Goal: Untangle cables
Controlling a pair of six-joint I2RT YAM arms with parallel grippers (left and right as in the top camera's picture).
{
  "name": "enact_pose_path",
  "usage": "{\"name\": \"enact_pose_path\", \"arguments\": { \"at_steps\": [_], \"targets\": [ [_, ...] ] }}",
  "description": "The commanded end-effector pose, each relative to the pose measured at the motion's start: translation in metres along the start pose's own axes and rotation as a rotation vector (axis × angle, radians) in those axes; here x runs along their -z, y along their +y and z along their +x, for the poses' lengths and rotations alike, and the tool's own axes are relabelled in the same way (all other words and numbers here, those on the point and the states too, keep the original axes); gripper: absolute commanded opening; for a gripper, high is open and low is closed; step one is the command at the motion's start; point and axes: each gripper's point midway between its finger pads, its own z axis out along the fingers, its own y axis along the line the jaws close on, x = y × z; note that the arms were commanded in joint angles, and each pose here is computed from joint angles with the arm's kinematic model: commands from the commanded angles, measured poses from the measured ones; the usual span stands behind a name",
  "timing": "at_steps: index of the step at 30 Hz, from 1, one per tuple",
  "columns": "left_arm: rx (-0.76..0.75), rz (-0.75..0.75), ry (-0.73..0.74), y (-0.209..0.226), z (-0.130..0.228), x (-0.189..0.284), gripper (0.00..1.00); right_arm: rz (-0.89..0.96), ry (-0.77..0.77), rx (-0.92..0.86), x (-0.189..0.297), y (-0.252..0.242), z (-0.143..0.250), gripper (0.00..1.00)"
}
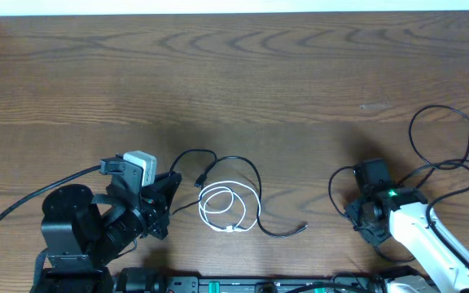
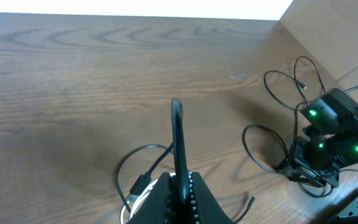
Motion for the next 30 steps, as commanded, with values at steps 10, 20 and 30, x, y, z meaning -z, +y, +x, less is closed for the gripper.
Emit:
{"name": "enact_pose_path", "arguments": {
  "at_steps": [10, 20, 30],
  "targets": [
    [-0.020, 0.003, -0.008, -0.002, -0.002, 0.002, 0.08, -0.116, -0.048, 0.029, -0.020, 0.015, -0.004, 0.01],
    [-0.016, 0.003, -0.002, -0.001, -0.001, 0.002, 0.08, -0.322, -0.269, 0.160, 0.086, 0.094, -0.106, 0.01],
    [-0.016, 0.003, -0.002, -0.001, -0.001, 0.002, 0.08, -0.381, -0.662, -0.191, 0.247, 0.019, -0.275, 0.01]
  ]
}}
